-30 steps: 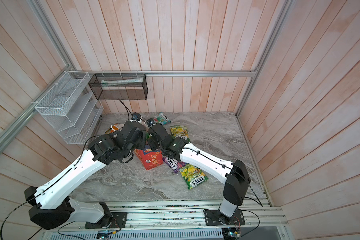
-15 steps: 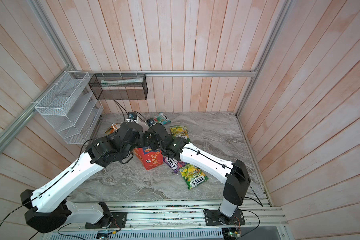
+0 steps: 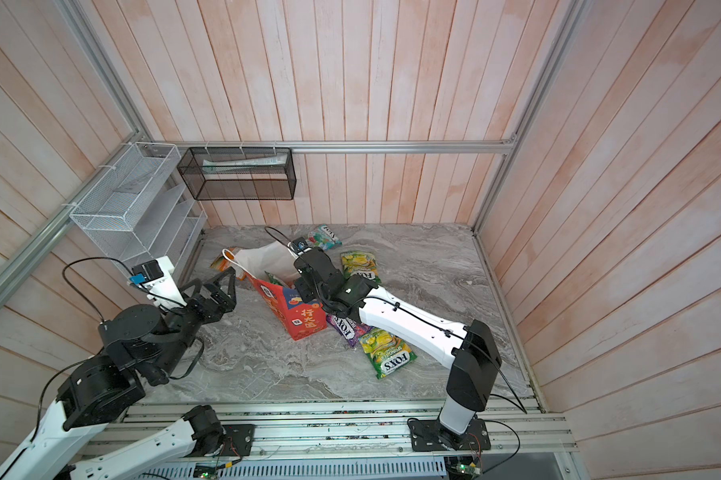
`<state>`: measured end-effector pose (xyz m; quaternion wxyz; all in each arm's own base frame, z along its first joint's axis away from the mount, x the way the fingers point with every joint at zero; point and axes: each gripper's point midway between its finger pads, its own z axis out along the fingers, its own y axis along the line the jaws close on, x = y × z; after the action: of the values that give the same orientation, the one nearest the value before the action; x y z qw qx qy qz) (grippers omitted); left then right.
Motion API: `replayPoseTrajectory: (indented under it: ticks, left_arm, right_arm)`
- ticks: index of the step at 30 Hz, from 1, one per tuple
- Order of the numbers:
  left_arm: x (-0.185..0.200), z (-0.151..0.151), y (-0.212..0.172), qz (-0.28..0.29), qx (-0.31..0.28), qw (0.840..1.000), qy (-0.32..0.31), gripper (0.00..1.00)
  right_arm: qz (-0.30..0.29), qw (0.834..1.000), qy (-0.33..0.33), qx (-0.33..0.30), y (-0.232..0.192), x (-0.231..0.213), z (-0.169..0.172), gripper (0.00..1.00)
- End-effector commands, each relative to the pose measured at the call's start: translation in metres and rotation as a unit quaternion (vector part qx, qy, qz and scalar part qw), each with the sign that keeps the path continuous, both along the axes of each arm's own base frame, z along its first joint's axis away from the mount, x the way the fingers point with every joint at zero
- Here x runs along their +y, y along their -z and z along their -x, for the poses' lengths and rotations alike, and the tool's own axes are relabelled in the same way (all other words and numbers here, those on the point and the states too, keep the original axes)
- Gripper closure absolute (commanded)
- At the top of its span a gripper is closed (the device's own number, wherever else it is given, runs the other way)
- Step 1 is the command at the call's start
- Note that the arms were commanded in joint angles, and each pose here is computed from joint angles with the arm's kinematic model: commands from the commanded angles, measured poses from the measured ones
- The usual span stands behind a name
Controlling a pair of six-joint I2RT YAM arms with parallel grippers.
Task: Place the snacks into the paper bag
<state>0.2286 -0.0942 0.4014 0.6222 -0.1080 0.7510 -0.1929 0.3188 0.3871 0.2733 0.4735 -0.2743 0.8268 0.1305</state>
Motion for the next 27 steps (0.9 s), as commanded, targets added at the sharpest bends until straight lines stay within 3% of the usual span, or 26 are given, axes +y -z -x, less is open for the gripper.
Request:
replayPoseTrajectory:
  ticks: [1, 9, 18, 21, 24, 26, 27]
  left_arm:
    - [-0.01, -0.016, 0.024, -0.004, 0.033, 0.999, -0.018, 0.0]
    - [-0.006, -0.058, 0.065, 0.016, 0.099, 0.993, -0.054, 0.01]
    - [0.002, -0.092, 0.069, 0.025, 0.104, 0.992, -0.067, 0.28]
    - [0.003, -0.104, 0.07, 0.03, 0.108, 0.992, -0.065, 0.42]
    - [0.0, -0.115, 0.074, 0.031, 0.118, 0.991, -0.056, 0.66]
    - [-0.007, -0.12, 0.075, 0.033, 0.118, 0.992, -0.033, 0.83]
    - [-0.013, -0.123, 0.074, 0.031, 0.115, 0.993, -0.016, 0.88]
  right_arm:
    - [-0.01, 1.0, -0.001, -0.018, -0.017, 0.004, -0.001, 1.0]
    - [-0.01, 1.0, -0.001, -0.018, -0.017, 0.004, 0.0, 1.0]
    - [-0.009, 1.0, 0.004, -0.023, -0.02, 0.001, -0.001, 1.0]
    - [-0.01, 1.0, 0.006, -0.025, -0.02, 0.0, -0.002, 1.0]
    - [-0.009, 1.0, 0.009, -0.028, -0.02, 0.0, -0.002, 0.98]
    - [-0.009, 0.999, 0.012, -0.031, -0.022, -0.002, -0.003, 0.87]
    - [-0.009, 0.999, 0.013, -0.033, -0.023, -0.003, -0.003, 0.77]
